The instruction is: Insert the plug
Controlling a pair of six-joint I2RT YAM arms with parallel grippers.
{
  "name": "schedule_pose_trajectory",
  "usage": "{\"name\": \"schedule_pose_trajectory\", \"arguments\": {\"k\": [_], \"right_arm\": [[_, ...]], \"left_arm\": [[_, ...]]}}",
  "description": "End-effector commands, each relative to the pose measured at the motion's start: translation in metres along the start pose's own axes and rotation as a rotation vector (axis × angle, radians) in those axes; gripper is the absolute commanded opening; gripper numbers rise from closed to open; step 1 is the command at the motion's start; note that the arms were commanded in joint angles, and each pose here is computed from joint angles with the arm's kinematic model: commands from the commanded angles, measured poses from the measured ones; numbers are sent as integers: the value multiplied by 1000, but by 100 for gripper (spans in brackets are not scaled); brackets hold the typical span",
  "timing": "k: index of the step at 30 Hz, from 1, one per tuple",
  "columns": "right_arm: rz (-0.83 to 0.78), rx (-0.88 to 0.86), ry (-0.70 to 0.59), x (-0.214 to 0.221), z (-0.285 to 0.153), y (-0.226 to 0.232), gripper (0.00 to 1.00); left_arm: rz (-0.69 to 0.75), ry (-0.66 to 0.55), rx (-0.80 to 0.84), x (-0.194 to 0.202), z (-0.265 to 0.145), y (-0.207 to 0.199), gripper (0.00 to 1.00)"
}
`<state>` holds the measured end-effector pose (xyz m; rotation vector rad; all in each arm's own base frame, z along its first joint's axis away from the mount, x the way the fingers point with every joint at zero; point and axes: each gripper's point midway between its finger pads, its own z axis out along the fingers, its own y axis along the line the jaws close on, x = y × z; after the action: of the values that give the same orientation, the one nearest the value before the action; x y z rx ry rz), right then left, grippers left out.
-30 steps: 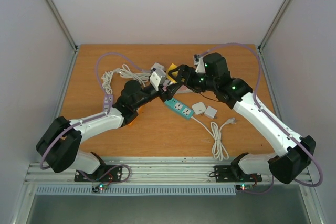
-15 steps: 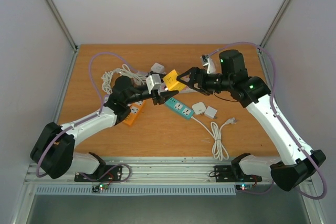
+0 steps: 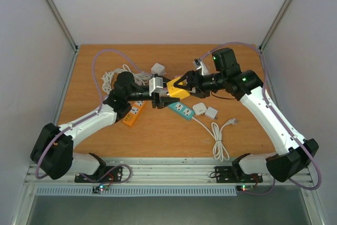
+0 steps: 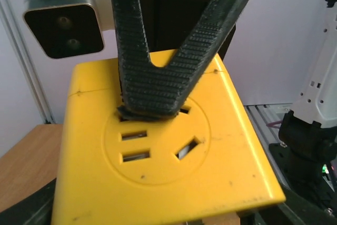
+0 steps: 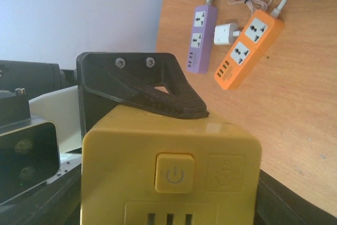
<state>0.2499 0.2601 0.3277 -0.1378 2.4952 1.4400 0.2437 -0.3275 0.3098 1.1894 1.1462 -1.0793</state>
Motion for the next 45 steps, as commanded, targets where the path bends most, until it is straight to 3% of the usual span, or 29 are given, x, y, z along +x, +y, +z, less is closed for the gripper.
{"name": "schedule_pose_trajectory", "arguments": {"k": [1,3,4,7,8,17,21,24,29,34,39,45], "right_arm": [[-23,-58,30,7,-5,17,63],[-29,-60,21,5,-6,18,57],[-36,-52,9,4,-7,17,56],[-72,-22,-53,-4,-11,15,55],[-82,4,-79,-8,-12,11,55],[-164,229,-258,-48,-13,-24,54],[-234,353,-329,-69,-8,-32,54],[-290,448,-340,-76,6,-41,54],[-382,545,-273,-80,51,-57,55],[-425,608,-221,-87,96,-74,55],[-446,714,-180,-100,131,-100,55],[-458,830,-150,-115,157,-133,54]], "left_arm": [[53,-6,30,-11,0,-1,58],[46,0,3,-9,0,3,67],[40,5,-22,-8,0,7,78],[20,30,-164,-2,-6,27,97],[15,36,-218,-1,-10,33,99],[-189,17,-681,-14,-74,66,99],[-356,91,-1031,-18,-133,85,99],[-472,177,-1189,-16,-167,83,99],[-501,255,-1269,-19,-201,63,99],[-428,245,-1234,-30,-211,45,99],[-326,314,-1323,-18,-235,41,99],[-294,351,-1256,-7,-226,36,99]]}}
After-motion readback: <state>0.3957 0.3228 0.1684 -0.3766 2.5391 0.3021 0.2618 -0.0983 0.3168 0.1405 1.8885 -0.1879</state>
